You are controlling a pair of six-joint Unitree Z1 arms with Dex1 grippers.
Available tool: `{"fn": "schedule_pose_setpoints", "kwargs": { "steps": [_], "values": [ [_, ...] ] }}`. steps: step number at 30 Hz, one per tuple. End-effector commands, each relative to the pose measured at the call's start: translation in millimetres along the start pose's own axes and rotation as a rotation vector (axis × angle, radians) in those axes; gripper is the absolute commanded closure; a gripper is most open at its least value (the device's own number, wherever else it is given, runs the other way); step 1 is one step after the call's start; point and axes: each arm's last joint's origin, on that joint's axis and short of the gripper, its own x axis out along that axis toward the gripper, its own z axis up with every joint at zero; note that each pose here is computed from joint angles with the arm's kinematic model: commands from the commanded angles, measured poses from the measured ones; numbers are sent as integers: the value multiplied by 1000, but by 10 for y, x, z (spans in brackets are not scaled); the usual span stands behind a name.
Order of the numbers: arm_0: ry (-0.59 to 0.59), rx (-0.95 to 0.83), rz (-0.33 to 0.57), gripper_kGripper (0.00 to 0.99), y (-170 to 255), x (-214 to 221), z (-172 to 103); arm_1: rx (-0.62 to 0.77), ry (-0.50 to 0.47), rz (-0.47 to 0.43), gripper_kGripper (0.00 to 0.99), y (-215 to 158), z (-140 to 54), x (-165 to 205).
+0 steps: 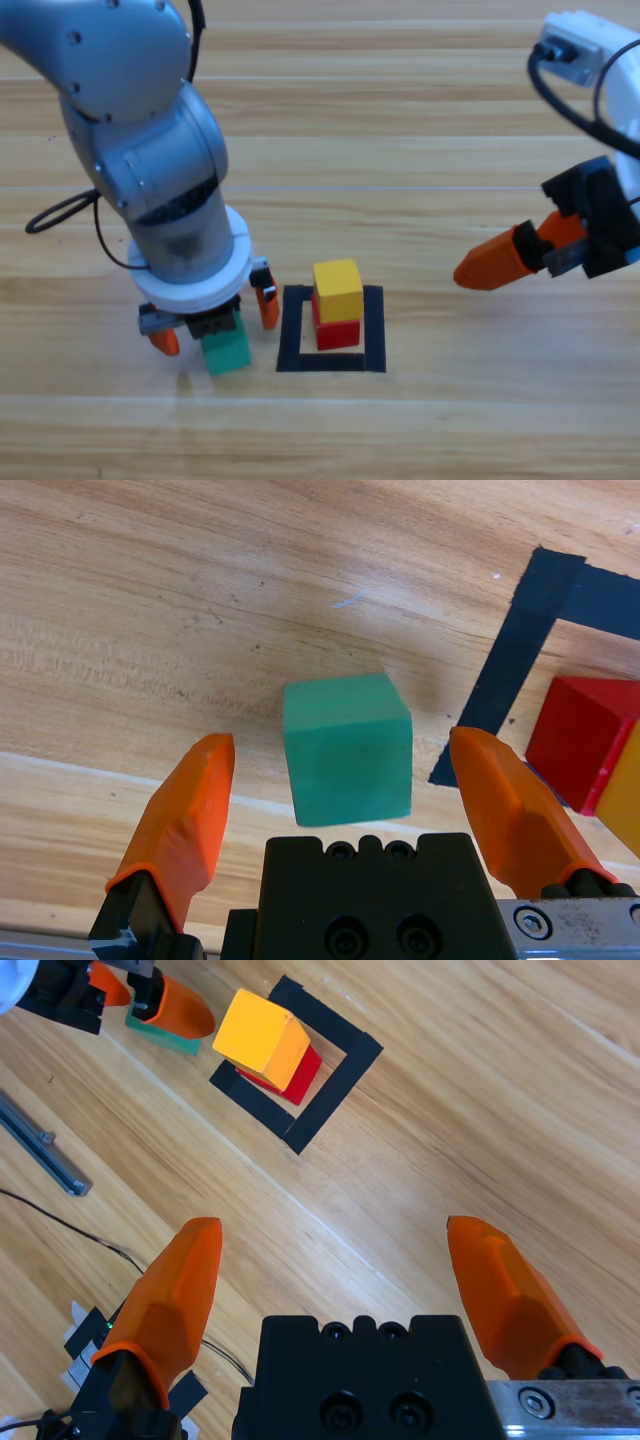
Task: Stack the blocks in the rectangular block: red at the bottom, yellow in the middle, green on top
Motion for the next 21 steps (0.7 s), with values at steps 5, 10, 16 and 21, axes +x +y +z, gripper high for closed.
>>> {"fn": "schedule_pose_setpoints", "kwargs": {
  "steps": [5,10,16,21],
  "values": [
    [30,39,47,88,-27,260,-102,-21,58,42,2,5,16,264],
    [37,52,51,226,-1,267,-110,-45,38,56,2,56,16,203],
    [59,66,58,337,-8,334,-124,-48,47,47,2,38,-25,228],
    [57,84,48,490,-30,311,-113,-55,46,36,2,27,-39,237]
  ]
}}
